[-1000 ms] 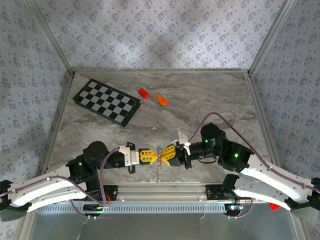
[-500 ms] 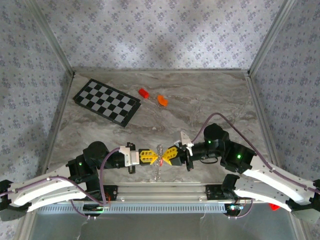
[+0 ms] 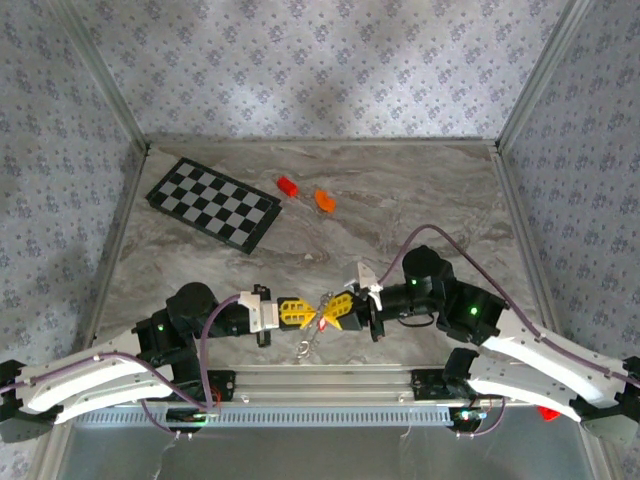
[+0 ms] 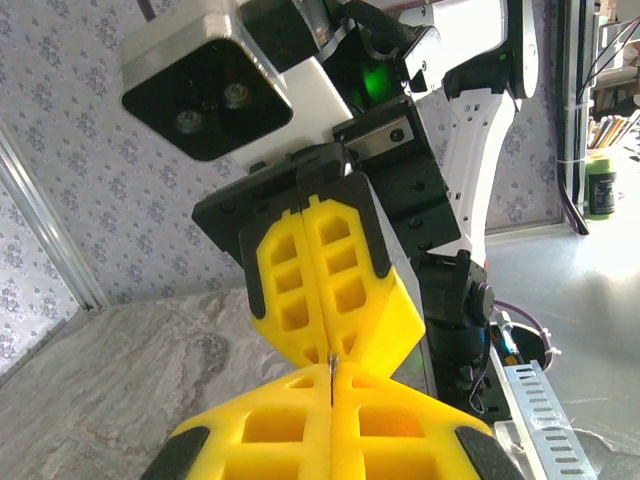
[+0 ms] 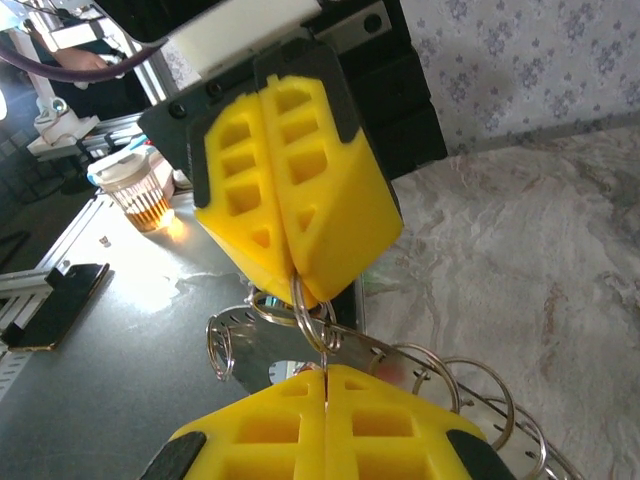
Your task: Put the keys on the keyring
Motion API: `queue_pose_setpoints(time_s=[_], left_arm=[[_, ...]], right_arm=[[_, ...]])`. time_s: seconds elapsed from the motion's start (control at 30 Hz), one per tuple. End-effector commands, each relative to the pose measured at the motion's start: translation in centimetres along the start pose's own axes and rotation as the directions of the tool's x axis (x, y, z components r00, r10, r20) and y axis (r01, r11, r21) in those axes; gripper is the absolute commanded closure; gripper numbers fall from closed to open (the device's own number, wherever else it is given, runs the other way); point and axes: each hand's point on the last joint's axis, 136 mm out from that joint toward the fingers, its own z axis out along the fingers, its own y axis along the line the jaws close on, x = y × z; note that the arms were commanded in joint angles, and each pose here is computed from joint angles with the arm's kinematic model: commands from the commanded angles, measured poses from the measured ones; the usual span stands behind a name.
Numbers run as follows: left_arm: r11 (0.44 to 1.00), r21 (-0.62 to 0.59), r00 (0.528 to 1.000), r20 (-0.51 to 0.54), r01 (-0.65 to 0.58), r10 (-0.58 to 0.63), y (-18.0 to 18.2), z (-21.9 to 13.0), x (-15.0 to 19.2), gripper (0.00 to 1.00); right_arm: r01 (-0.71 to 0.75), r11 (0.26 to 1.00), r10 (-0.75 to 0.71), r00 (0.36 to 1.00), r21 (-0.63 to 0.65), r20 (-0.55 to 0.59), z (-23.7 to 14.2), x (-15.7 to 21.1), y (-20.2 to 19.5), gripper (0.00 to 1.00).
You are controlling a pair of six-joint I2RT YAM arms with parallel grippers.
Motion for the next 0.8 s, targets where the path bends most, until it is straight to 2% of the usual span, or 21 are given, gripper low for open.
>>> queue_pose_setpoints(time_s=[0.0, 0.47, 0.63, 0.77], left_arm=[[1.0, -0.008, 0.997, 0.068, -0.029, 0.029, 0.2, -0.3, -2.1, 1.0], [1.0, 0.016, 0.996, 0.093, -0.016, 0.015, -0.2, -0.1, -2.1, 1.0], [1.0, 0.012, 0.995, 0.099, -0.018, 0.016, -0.1, -0.1, -2.2, 1.0], [1.0, 0.002, 0.995, 0.095, -0.024, 0.023, 0.0, -0.1, -2.1, 1.0]], right_arm=[[-0.014, 1.0, 0.014, 1.0, -0.003, -0.024, 0.0, 0.4, -0.2, 1.0], [-0.01, 1.0, 0.011, 1.0, 0.018, -0.018, 0.3, -0.2, -1.2, 0.99], [0.049, 0.998, -0.049, 0.999, 0.039, -0.004, -0.5, -0.2, -0.3, 0.76], [0.118, 0.992, -0.119, 0.993, 0.043, 0.015, -1.1, 0.1, 0.6, 0.64]])
